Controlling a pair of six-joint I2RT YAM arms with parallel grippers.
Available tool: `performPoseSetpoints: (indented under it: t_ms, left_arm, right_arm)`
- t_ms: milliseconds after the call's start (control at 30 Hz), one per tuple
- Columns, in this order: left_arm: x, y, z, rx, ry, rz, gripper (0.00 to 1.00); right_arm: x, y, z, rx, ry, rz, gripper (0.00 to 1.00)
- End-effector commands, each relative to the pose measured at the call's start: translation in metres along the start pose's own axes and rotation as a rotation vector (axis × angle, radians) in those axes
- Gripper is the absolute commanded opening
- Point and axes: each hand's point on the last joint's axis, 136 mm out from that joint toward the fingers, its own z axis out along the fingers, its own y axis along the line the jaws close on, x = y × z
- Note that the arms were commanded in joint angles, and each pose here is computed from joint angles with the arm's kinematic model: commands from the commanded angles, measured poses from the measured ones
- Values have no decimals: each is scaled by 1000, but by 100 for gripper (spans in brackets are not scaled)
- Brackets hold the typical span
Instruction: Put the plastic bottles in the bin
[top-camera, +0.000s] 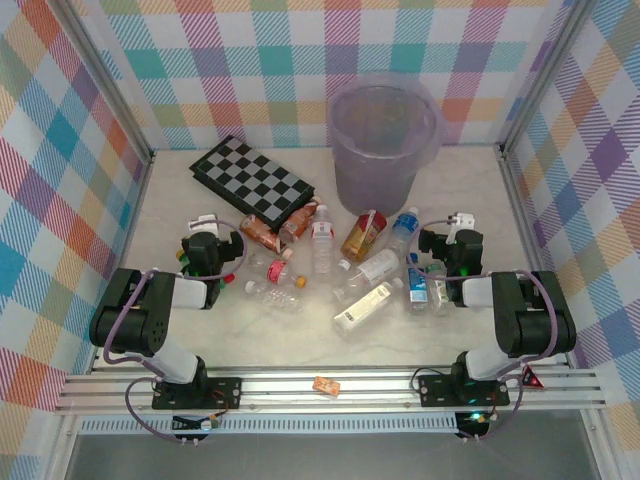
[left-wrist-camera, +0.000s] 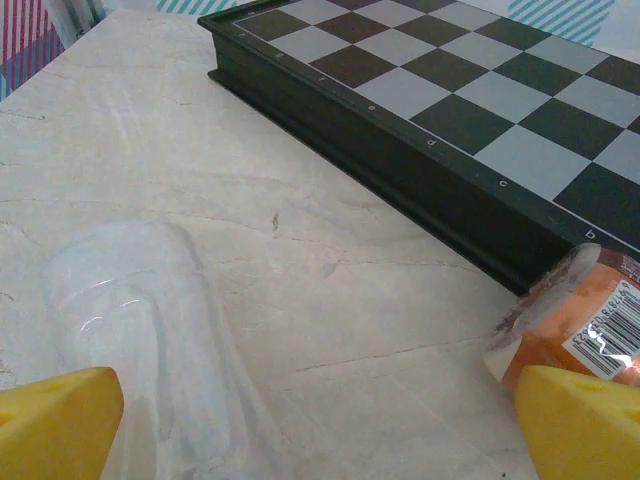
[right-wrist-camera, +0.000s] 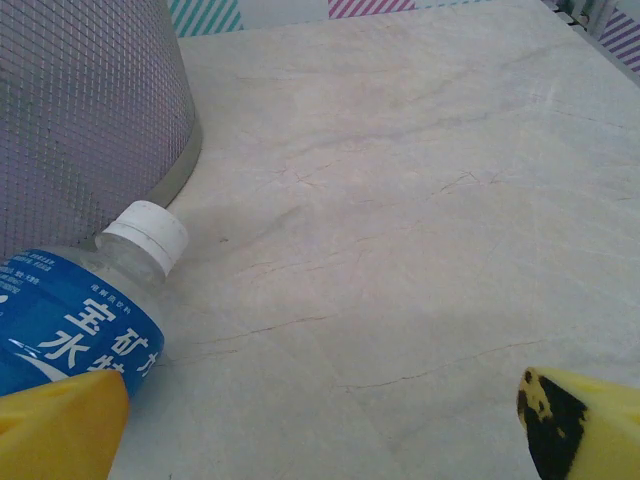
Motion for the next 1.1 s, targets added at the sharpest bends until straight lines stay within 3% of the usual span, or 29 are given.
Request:
performPoseSetpoints:
  t_ms: [0, 833, 1067]
  left_arm:
    - [-1, 1, -1, 10, -11, 5, 100]
    - [-1, 0, -1, 11, -9, 5, 100]
    - [-28, -3, -6, 10, 51, 28, 100]
  right_arm:
    - [-12, 3, 0, -18, -43, -9, 100]
    - [-11, 4, 0, -22, -34, -3, 100]
    - [-24, 5, 0, -36, -13, -1, 99]
